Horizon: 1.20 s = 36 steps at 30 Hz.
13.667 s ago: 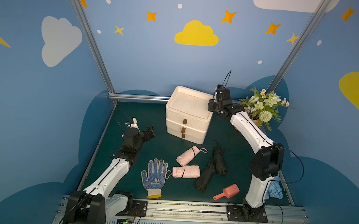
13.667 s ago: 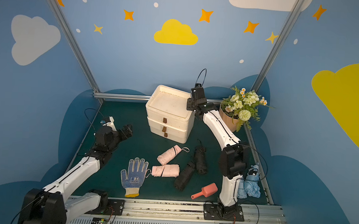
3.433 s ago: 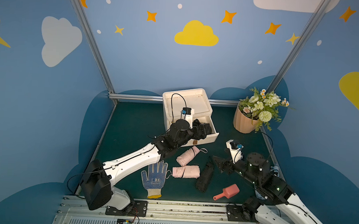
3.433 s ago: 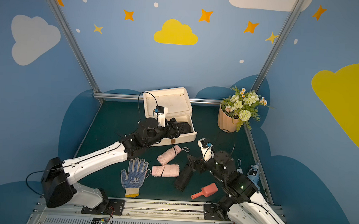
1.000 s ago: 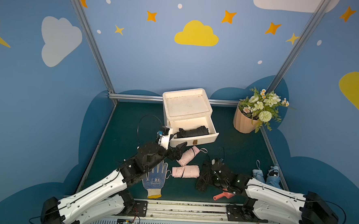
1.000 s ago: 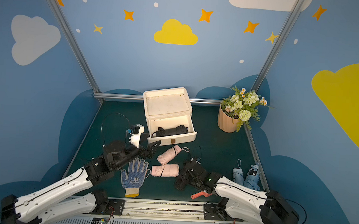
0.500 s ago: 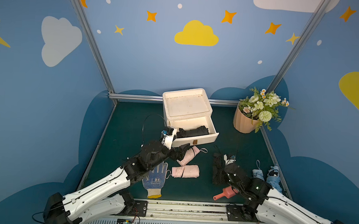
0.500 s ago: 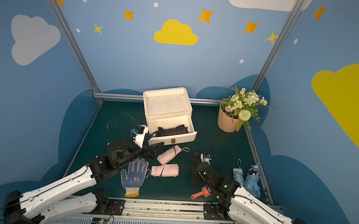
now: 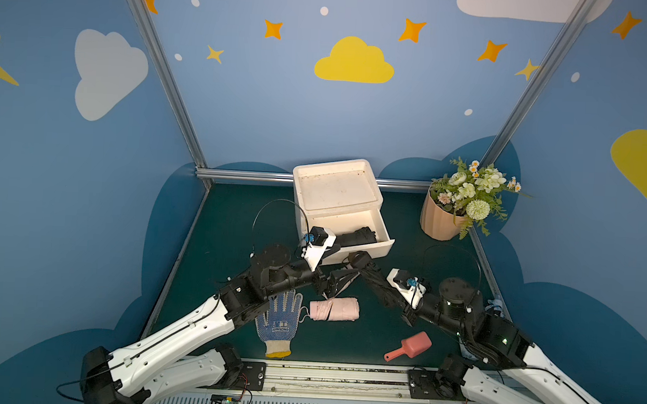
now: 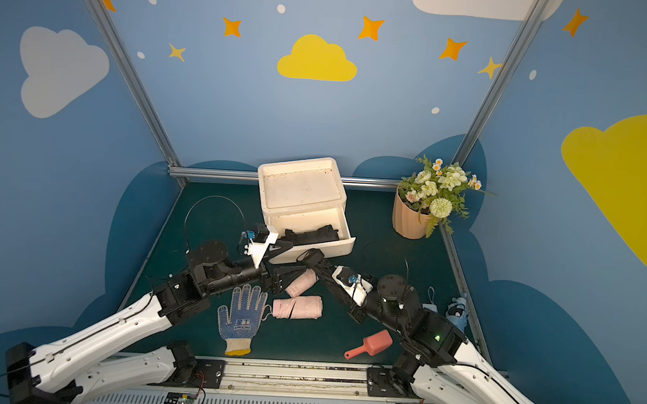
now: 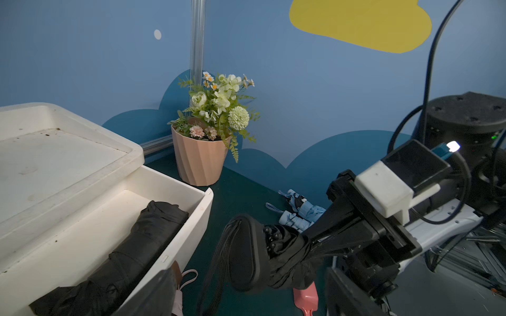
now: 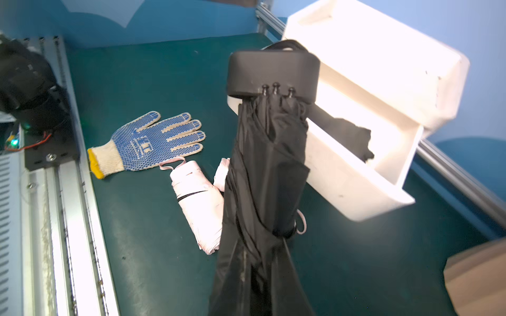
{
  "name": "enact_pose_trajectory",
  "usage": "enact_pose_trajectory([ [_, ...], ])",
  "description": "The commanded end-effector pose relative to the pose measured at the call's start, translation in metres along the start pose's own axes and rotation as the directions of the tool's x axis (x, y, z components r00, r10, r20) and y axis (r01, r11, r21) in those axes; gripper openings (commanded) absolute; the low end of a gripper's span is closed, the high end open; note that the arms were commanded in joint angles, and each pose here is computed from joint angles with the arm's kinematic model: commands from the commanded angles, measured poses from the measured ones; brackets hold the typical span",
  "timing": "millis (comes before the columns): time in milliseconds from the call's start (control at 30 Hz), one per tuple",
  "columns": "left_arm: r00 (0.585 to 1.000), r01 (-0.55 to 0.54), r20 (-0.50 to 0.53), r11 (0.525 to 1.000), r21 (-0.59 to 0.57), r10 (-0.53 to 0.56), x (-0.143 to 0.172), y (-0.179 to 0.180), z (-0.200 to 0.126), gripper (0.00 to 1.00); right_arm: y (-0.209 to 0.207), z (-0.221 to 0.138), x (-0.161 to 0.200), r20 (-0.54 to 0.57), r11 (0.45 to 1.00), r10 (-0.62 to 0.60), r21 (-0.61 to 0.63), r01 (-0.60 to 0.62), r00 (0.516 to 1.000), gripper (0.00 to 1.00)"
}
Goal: Place the umbrella in the drawer by color
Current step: Pick up the umbrella from the center of the board.
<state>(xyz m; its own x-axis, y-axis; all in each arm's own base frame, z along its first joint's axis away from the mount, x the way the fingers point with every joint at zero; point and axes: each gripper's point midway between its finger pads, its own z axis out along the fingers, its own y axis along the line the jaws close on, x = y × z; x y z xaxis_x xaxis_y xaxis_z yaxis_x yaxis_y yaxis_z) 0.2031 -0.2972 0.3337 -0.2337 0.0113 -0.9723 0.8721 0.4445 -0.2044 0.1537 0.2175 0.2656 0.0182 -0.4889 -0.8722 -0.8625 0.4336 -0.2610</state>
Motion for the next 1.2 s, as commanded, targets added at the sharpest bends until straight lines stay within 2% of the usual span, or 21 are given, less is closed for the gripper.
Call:
enact_pose_trajectory([
  [0, 0.999, -0.007, -0.049, 0.992, 0.124, 0.013, 0.005, -0.021, 0.002, 0.9, 0.016, -0.005, -0.025, 0.096, 0.977, -0.181, -0.095, 0.19, 0.979, 0.0],
  [167, 0.994, 0.026, -0.107, 0.98, 0.198, -0.005, 0.014, -0.032, 0.009, 0.89, 0.017, -0.006, -0.036, 0.143, 0.966, -0.226, -0.096, 0.241, 0.964, 0.0],
  [433, 0.985, 0.088, -0.164, 0.972, 0.218, -0.052, 0.027, -0.032, 0.024, 0.87, 0.022, -0.007, -0.045, 0.194, 0.957, -0.24, -0.115, 0.265, 0.951, 0.0],
  [567, 0.976, 0.122, -0.207, 0.955, 0.271, -0.065, 0.033, -0.041, 0.029, 0.83, 0.014, -0.007, -0.049, 0.196, 0.961, -0.251, -0.063, 0.268, 0.948, 0.0],
  [767, 0.968, 0.146, -0.238, 0.952, 0.27, -0.081, 0.035, -0.043, 0.034, 0.78, 0.003, -0.013, -0.062, 0.229, 0.955, -0.291, 0.012, 0.297, 0.929, 0.0],
  [867, 0.965, 0.161, -0.248, 0.947, 0.276, -0.092, 0.036, -0.044, 0.036, 0.7, 0.003, -0.013, -0.066, 0.241, 0.951, -0.303, 0.019, 0.308, 0.922, 0.0],
  [967, 0.962, 0.171, -0.254, 0.945, 0.28, -0.099, 0.035, -0.045, 0.038, 0.57, 0.002, -0.013, -0.066, 0.241, 0.95, -0.307, 0.021, 0.311, 0.921, 0.0],
  [1100, 0.96, 0.178, -0.259, 0.949, 0.26, -0.11, 0.034, -0.041, 0.042, 0.33, 0.002, -0.013, -0.066, 0.24, 0.95, -0.307, 0.022, 0.311, 0.921, 0.0],
  [1167, 0.962, 0.175, -0.247, 0.953, 0.247, -0.113, 0.03, -0.039, 0.044, 0.28, 0.002, -0.013, -0.066, 0.241, 0.951, -0.305, 0.022, 0.309, 0.921, 0.0],
])
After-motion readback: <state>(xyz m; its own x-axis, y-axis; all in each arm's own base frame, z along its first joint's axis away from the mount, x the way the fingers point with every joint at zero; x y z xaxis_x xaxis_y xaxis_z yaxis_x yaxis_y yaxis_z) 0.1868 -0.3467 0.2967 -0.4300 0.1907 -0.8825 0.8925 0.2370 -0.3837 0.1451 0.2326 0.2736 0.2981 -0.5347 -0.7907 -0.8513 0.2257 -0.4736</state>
